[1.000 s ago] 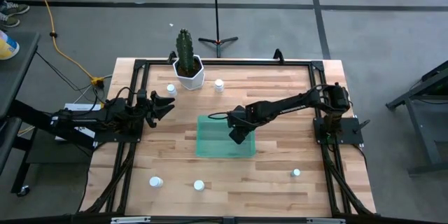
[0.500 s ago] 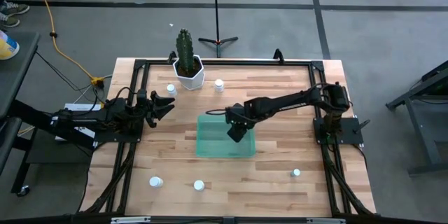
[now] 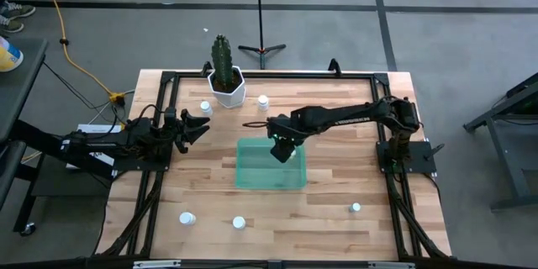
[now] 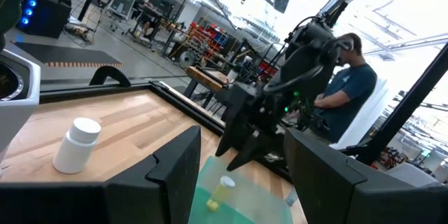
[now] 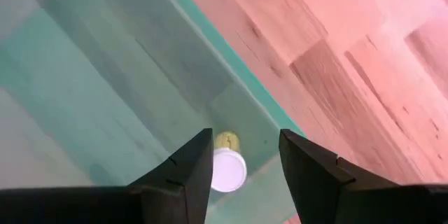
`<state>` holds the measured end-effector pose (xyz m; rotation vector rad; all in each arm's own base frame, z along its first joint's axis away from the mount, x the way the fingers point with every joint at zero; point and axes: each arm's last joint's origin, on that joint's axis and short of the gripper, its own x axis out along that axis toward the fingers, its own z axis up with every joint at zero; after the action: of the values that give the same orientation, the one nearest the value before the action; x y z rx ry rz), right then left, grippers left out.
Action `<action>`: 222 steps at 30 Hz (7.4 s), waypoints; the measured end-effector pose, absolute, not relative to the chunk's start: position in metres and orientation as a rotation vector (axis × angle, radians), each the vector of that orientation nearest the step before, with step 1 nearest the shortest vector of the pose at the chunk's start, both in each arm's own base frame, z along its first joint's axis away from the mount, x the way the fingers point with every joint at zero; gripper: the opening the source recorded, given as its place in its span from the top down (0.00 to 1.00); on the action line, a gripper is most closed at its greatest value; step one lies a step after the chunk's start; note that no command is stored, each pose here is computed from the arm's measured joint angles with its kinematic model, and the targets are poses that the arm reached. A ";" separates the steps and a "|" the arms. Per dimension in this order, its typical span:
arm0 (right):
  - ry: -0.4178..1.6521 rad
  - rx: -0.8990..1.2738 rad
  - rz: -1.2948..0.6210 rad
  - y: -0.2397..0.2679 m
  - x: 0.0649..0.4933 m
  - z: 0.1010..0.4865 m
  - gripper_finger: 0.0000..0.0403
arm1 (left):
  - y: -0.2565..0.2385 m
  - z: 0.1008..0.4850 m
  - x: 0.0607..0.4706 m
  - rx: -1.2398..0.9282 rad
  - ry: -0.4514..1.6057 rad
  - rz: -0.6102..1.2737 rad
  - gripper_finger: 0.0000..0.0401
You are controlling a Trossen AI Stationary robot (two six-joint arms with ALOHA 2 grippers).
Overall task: Pick and place pill bottles into a basket
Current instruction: Put the blue pill bottle into the blue bin
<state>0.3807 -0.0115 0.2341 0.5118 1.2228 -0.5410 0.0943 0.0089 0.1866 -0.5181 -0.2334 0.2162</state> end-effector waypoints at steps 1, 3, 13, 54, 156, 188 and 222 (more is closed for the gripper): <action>1.215 0.508 -0.536 -0.011 0.382 0.239 0.62 | 0.009 0.187 0.094 -0.518 -0.233 0.216 0.40; 1.196 0.492 -0.524 -0.012 0.384 0.249 0.63 | 0.009 0.187 0.094 -0.518 -0.233 0.216 0.40; 1.120 0.176 -0.320 0.009 0.391 0.303 0.63 | 0.009 0.187 0.094 -0.518 -0.234 0.216 0.40; 1.255 0.434 -0.019 0.146 0.155 0.282 0.62 | 0.009 0.187 0.094 -0.526 -0.234 0.217 0.40; 1.442 0.291 -0.199 0.193 0.161 0.170 0.73 | 0.009 0.187 0.094 -0.525 -0.235 0.219 0.40; 1.429 0.467 -0.136 0.150 0.212 0.177 0.74 | 0.009 0.187 0.094 -0.526 -0.235 0.218 0.40; 0.982 0.253 -0.168 0.042 0.317 0.262 0.75 | 0.009 0.186 0.094 -0.526 -0.235 0.218 0.40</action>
<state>0.3167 0.0416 0.2620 0.2532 0.9823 -0.1684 0.0943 0.0090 0.1865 -0.5263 -0.2351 0.2179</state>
